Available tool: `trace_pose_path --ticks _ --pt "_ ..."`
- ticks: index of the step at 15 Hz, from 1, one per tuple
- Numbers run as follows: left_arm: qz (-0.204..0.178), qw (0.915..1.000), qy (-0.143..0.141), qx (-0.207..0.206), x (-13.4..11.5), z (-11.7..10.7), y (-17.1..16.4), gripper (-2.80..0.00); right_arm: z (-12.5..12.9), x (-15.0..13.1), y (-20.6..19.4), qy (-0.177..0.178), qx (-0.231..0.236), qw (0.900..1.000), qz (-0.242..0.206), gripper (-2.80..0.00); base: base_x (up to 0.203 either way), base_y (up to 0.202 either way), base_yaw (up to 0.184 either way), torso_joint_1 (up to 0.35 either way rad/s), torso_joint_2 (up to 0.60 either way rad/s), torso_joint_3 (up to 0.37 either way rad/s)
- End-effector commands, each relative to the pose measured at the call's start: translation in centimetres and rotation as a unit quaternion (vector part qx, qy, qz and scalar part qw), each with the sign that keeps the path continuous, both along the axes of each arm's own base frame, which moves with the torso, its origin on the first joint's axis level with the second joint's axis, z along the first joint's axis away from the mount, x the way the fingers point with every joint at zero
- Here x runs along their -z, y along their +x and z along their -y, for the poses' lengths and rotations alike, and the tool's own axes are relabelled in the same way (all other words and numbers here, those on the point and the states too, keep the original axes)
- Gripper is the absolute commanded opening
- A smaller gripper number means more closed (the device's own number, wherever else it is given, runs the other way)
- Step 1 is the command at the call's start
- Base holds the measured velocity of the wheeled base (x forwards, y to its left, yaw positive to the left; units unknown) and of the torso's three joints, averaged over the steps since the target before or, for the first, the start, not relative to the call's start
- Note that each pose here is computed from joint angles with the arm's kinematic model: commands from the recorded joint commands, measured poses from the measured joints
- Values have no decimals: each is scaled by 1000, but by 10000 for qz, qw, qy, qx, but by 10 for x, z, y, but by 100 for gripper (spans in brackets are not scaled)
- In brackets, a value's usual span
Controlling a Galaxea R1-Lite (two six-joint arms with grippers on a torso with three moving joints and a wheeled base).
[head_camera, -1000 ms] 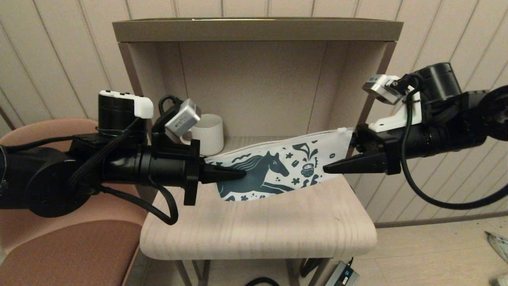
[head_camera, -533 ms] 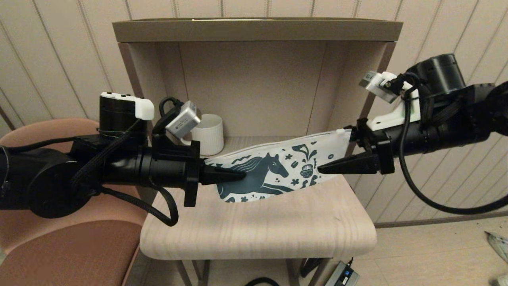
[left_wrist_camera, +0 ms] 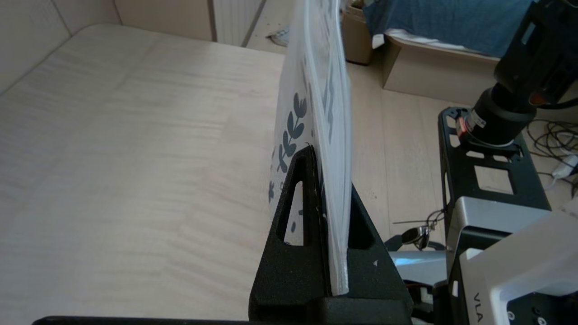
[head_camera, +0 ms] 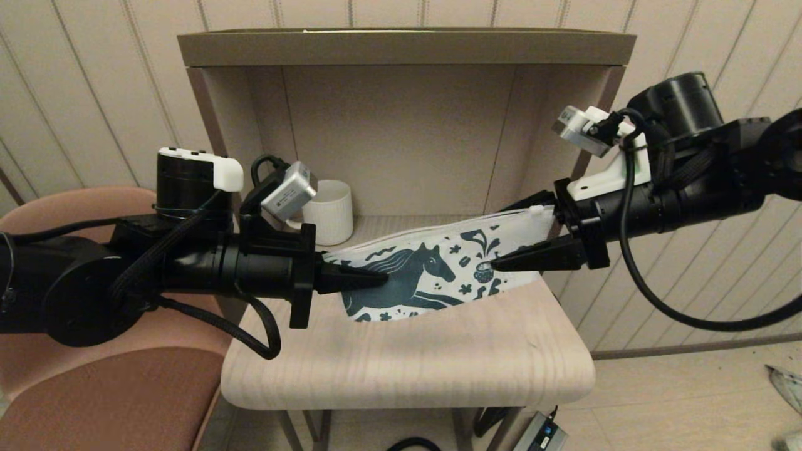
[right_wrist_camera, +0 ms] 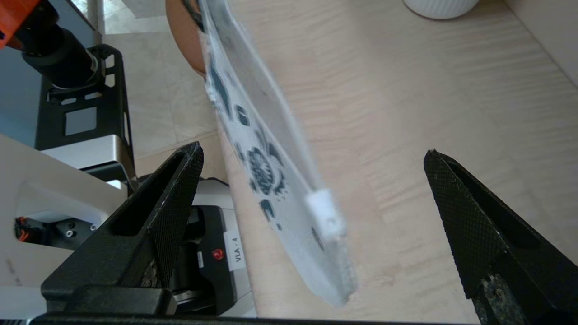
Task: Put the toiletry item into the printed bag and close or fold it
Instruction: Hand it to the other hand
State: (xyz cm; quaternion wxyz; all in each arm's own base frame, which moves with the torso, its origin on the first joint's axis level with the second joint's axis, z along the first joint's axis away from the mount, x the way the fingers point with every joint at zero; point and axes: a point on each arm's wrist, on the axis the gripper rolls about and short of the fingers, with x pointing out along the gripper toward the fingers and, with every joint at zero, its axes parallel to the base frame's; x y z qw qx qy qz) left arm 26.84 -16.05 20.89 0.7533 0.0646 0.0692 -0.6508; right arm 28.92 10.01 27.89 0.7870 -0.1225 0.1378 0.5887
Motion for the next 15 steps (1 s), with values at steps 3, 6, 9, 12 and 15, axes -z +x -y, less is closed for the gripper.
trace_pose_path --ticks 3,6,9,12,15 --pt "26 10000 -14 -9 -1 -2 1 -280 -1 10 4 -35 -34 9999 -115 0 0 0 0 0 0 0" --pt "33 10000 -20 -28 -1 -3 2 -280 1 15 6 -43 -7 9999 -164 0 0 0 0 0 0 0" --pt "22 10000 -9 -26 0 -3 3 -280 5 14 7 -34 49 9999 -148 0 0 0 0 0 0 0" --pt "30 10000 -3 -20 1 -3 3 -280 8 13 9 -17 100 9999 -99 0 0 0 0 0 0 0" --pt "66 9999 -35 134 1 -3 3 -280 8 11 11 0 99 9999 -51 0 0 0 0 0 0 0"
